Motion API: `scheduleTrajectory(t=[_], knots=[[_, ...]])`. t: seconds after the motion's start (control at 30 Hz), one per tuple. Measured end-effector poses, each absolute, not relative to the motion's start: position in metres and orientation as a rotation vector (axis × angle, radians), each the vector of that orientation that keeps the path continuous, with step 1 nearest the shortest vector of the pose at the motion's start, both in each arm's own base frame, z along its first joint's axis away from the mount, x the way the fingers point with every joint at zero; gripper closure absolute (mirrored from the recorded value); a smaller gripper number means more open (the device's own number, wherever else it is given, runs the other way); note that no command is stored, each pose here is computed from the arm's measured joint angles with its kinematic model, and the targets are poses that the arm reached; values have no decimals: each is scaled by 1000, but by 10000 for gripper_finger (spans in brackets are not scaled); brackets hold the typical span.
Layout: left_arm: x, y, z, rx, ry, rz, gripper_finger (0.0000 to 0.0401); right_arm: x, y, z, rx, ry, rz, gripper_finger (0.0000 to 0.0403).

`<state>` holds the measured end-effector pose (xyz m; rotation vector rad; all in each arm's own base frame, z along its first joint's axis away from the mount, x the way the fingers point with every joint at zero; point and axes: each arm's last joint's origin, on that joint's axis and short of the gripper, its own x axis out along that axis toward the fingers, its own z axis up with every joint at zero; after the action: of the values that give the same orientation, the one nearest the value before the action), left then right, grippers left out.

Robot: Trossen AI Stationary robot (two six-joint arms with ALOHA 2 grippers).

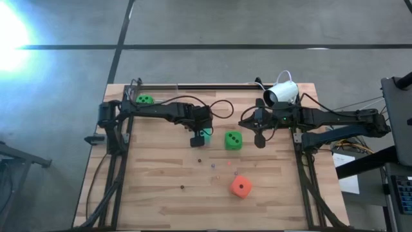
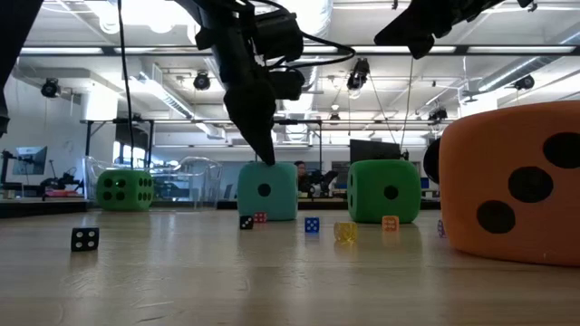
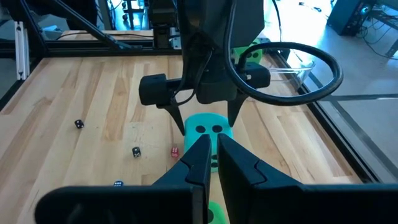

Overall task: Pick & Place Dice
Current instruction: Put the large blue die into the transparent bin

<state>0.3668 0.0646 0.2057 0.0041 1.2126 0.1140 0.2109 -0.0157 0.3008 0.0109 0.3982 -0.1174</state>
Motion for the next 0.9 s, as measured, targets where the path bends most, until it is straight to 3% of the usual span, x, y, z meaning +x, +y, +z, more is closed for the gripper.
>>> scheduleTrajectory(t=[0.9], knots=[[364, 69, 195, -25, 1196, 142, 7, 211, -16, 302, 5, 386, -116, 376]])
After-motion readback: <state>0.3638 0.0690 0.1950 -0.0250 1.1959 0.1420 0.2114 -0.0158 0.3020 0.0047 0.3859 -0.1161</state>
